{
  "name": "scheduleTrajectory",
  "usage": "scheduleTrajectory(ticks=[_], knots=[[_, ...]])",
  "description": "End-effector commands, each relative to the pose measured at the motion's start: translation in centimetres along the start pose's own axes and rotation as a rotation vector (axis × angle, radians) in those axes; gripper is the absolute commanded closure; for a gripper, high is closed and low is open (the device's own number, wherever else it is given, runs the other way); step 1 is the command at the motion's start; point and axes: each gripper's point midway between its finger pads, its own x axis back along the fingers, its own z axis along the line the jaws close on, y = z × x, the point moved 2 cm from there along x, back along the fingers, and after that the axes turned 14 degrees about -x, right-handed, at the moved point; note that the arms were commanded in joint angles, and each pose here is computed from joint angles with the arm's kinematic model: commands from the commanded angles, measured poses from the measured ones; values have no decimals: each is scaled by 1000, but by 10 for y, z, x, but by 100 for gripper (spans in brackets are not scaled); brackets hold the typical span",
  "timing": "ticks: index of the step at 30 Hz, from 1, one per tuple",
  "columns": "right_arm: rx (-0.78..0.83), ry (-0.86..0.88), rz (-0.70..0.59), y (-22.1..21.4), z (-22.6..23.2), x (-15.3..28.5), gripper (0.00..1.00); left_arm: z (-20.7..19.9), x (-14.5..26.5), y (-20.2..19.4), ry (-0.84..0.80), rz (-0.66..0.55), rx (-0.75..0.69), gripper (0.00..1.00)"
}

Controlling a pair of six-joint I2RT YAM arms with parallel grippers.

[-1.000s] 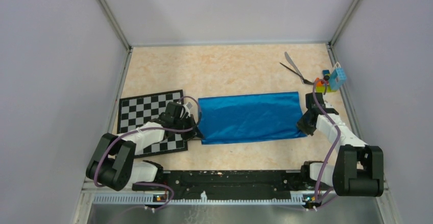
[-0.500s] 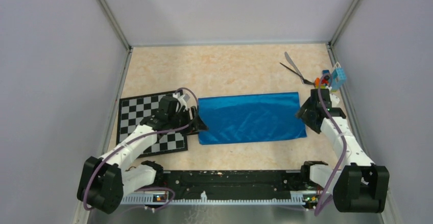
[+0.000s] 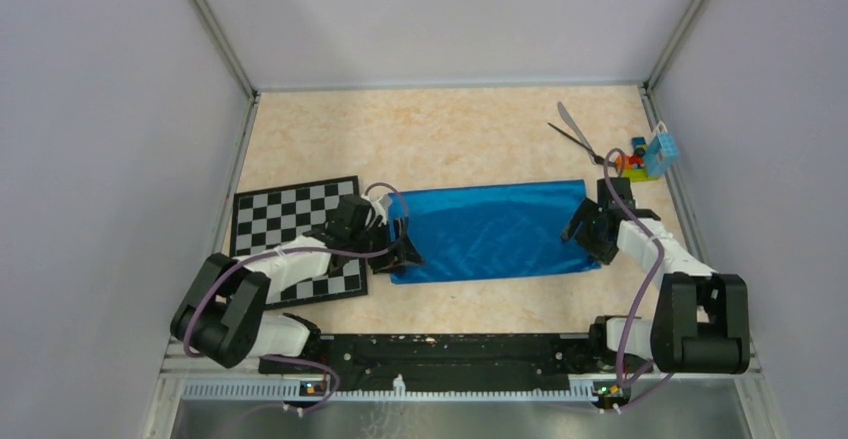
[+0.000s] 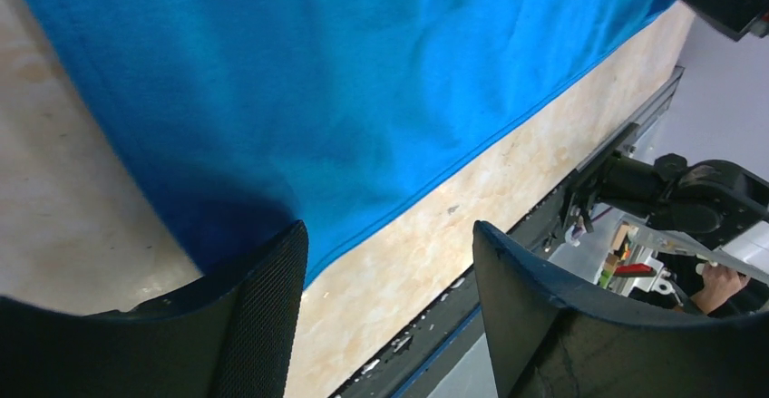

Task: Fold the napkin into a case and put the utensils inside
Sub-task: Smooth out the rectangle-folded napkin at the center of the board.

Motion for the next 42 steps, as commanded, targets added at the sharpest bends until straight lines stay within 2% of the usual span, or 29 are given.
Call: scheduleTrajectory(ticks=[1,3,8,12,21,25,29,31,36,42], knots=[[-3,-94,-71,17,-14,-16,31,4,-4,7,5,-56,-51,28],[-4,-143,-97,22,-21,-16,31,-1,0,9,-11,-62,-67,27],[76,3,-131,34,14,11,27,-25,13,26,-78,-119,-121,22],[76,109,-122,38,37,29,22,-32,14,41,-86,-140,-130,20],[7,55,-100,36,9,-6,19,-2,-15,17,-50,-70,-29,13],[54,74,-82,36,12,-11,20,1,-14,22,-18,-75,-49,8],[130,240,-172,61,55,21,16,-25,-4,60,-62,-164,-120,1],[154,351,-166,70,83,32,12,-34,-5,80,-74,-195,-123,1],[189,617,-67,84,149,24,10,-44,-22,128,-131,-262,-105,1],[144,840,46,92,182,2,11,-18,-44,162,-129,-316,-37,1]])
